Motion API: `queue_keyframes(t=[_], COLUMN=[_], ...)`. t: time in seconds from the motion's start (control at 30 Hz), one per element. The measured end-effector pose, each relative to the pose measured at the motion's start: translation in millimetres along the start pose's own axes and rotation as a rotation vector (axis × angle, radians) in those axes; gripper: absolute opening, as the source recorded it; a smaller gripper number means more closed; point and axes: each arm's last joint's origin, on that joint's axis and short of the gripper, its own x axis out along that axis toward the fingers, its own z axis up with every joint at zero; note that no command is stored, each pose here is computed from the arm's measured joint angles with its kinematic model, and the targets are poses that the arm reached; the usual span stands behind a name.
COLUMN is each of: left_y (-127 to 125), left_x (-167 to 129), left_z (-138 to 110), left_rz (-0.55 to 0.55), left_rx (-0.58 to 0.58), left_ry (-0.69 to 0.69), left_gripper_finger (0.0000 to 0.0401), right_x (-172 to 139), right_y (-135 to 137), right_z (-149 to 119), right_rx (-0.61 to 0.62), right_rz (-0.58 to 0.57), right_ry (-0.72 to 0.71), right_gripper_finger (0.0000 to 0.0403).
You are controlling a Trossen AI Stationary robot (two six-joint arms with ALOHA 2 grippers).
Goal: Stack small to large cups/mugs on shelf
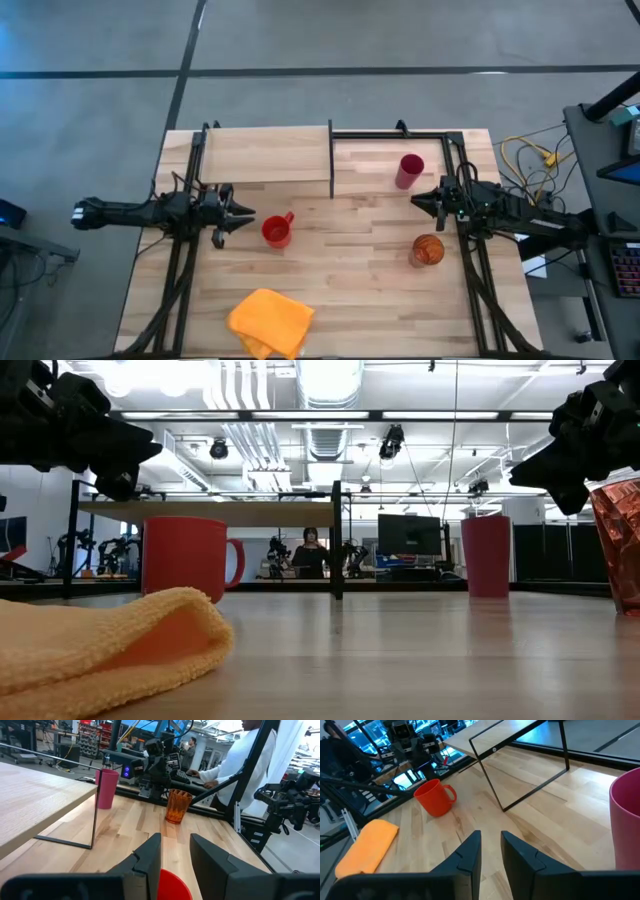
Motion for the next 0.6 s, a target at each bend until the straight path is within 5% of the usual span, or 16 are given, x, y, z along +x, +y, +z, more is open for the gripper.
queue_keyframes(t=[0.6], left_y=[-0.2], left_x=[0.0], left_z=[0.0], left_rz=[-0.007], left_rx=[0.0], left_ry=[0.002], left_gripper_finger=[0.0089], right_x=[0.0], right_y=[0.0], right_z=[0.0], right_rx=[0.0], right_rz=[0.0], right_ry=[0.0], right_gripper_finger=[0.0068])
